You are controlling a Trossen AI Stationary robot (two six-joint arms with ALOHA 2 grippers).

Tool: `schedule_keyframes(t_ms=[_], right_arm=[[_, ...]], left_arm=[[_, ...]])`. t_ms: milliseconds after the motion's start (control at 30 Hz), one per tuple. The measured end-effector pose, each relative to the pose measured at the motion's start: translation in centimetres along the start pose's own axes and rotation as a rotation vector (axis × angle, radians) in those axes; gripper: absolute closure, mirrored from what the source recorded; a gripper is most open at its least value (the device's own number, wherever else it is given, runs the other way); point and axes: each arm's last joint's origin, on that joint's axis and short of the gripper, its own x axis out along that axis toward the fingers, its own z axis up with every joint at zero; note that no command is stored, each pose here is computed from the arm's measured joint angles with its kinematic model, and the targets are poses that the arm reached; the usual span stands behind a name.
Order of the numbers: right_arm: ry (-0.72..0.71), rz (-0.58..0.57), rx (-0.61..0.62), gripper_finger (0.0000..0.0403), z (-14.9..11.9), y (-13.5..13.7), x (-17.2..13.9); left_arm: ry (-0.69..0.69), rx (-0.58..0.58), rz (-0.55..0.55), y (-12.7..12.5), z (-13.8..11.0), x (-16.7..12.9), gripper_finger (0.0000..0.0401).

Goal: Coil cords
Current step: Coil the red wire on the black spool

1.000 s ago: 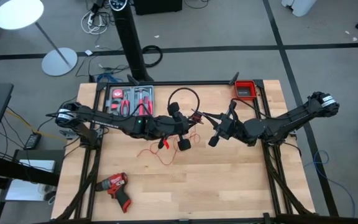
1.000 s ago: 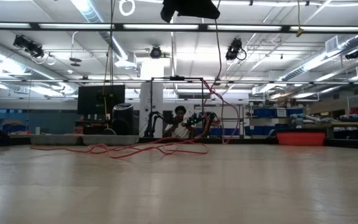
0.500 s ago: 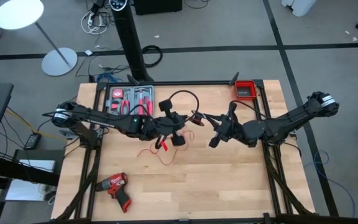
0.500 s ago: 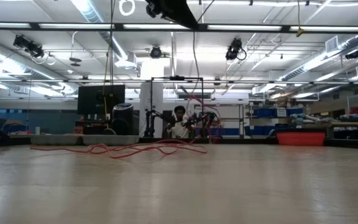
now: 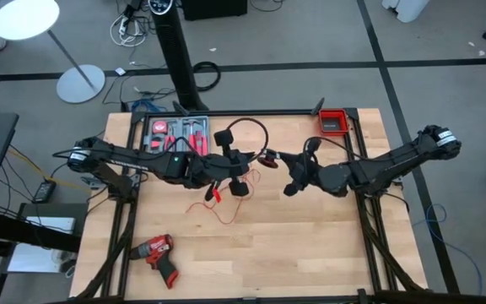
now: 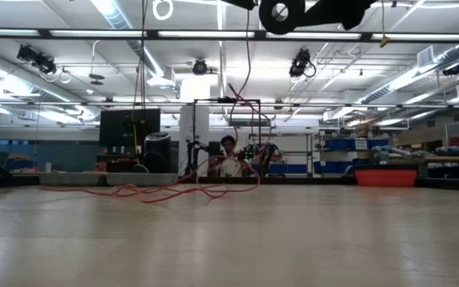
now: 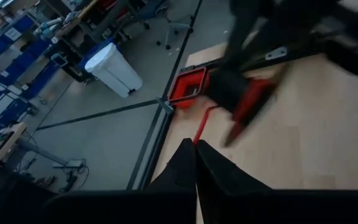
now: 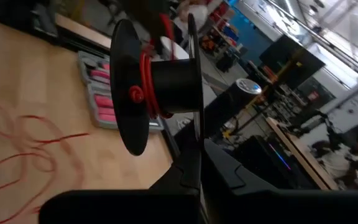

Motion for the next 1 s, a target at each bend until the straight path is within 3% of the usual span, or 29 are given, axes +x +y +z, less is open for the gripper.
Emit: schedule_keyframes(t_ms=[500, 1000], right_arm=[[0.080, -0.039, -0.009, 0.0403, -1.7, -1.0, 4.3], [0.052, -0.008, 0.035, 0.0403, -1.6, -1.1, 4.6]], left_arm=[[-0.068, -0.084, -0.015, -0.1, 0.7, 0.4, 0.0401], [-0.047, -0.070, -0.029, -1.2, 0.1, 2.1, 0.0395]])
